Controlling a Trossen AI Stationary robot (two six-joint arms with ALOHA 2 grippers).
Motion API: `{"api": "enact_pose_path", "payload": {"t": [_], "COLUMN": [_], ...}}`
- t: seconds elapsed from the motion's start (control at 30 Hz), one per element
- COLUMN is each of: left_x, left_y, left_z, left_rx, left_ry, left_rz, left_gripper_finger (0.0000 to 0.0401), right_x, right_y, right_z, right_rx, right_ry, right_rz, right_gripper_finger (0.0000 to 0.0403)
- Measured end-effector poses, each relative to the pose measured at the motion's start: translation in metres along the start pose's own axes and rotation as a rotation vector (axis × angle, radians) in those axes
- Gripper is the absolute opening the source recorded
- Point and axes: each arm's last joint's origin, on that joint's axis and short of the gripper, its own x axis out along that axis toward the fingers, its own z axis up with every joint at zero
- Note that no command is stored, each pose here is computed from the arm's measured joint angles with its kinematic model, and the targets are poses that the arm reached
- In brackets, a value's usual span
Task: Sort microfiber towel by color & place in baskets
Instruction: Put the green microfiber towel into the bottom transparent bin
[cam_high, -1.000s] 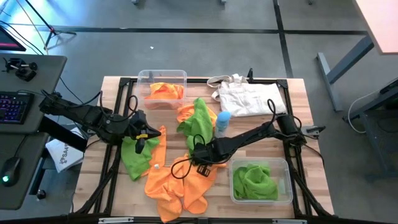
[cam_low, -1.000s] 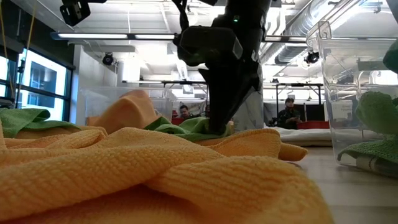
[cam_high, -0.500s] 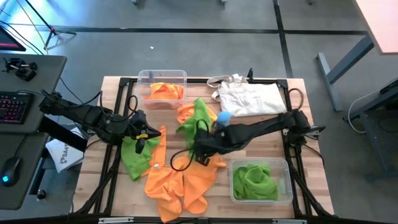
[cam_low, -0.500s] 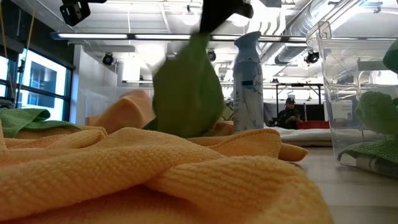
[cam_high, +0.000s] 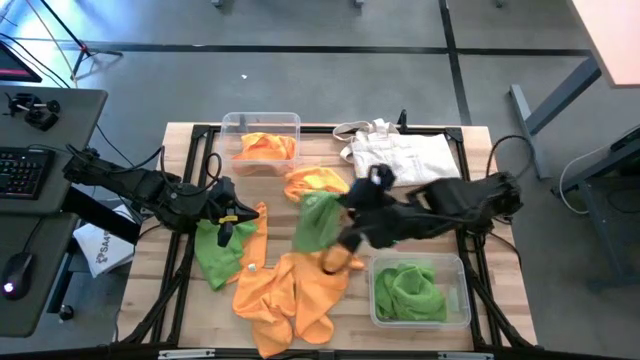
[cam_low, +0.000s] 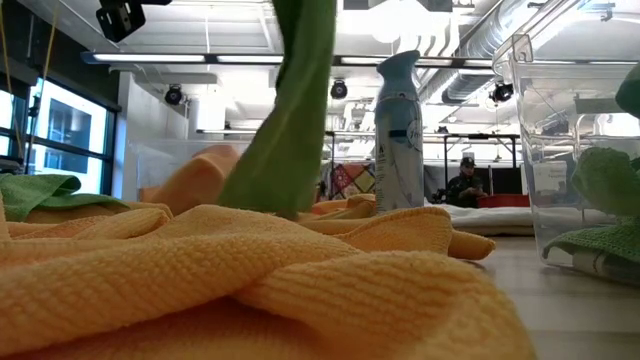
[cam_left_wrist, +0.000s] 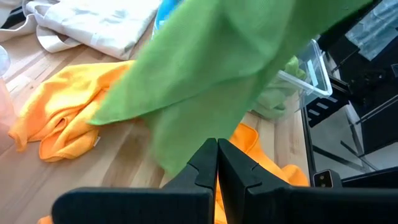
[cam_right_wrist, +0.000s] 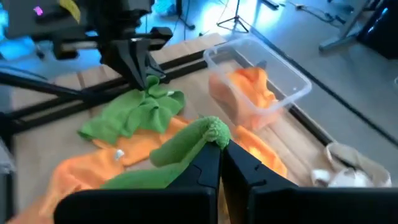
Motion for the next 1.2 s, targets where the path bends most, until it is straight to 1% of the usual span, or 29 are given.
{"api": "enact_pose_path", "payload": {"t": [0.17, 0.4, 0.47, 0.53, 0.67, 0.8, 1.0, 1.1, 1.2], "left_x": [0.0, 0.0, 0.0, 0.0, 0.0, 0.0, 0.0, 0.0, 0.0], "left_y": [0.0, 0.0, 0.0, 0.0, 0.0, 0.0, 0.0, 0.0, 0.0], "left_z": [0.0, 0.0, 0.0, 0.0, 0.0, 0.0, 0.0, 0.0, 0.0], "left_rx": [0.003, 0.003, 0.003, 0.003, 0.003, 0.003, 0.002, 0.002, 0.002], "left_ry": [0.001, 0.0, 0.0, 0.0, 0.0, 0.0, 0.0, 0.0, -0.001], "left_rz": [0.0, 0.0, 0.0, 0.0, 0.0, 0.0, 0.0, 0.0, 0.0], "left_gripper_finger": [0.0, 0.0, 0.0, 0.0, 0.0, 0.0, 0.0, 0.0, 0.0], "right_x": [-0.046, -0.105, -0.119, -0.134, -0.156, -0.17, -0.184, -0.188, -0.189], "right_y": [-0.013, -0.021, -0.023, -0.025, -0.03, -0.03, -0.027, -0.025, -0.022], "right_z": [-0.011, -0.033, -0.037, -0.041, -0.047, -0.054, -0.065, -0.069, -0.078], "right_rx": [0.098, 0.179, 0.223, 0.219, 0.269, 0.309, 0.369, 0.43, 0.486], "right_ry": [-0.025, -0.052, -0.065, -0.075, -0.049, 0.055, 0.274, 0.391, 0.522], "right_rz": [-0.02, 0.056, 0.094, 0.144, 0.241, 0.345, 0.467, 0.497, 0.495], "right_gripper_finger": [0.0, 0.0, 0.0, 0.0, 0.0, 0.0, 0.0, 0.0, 0.0]}}
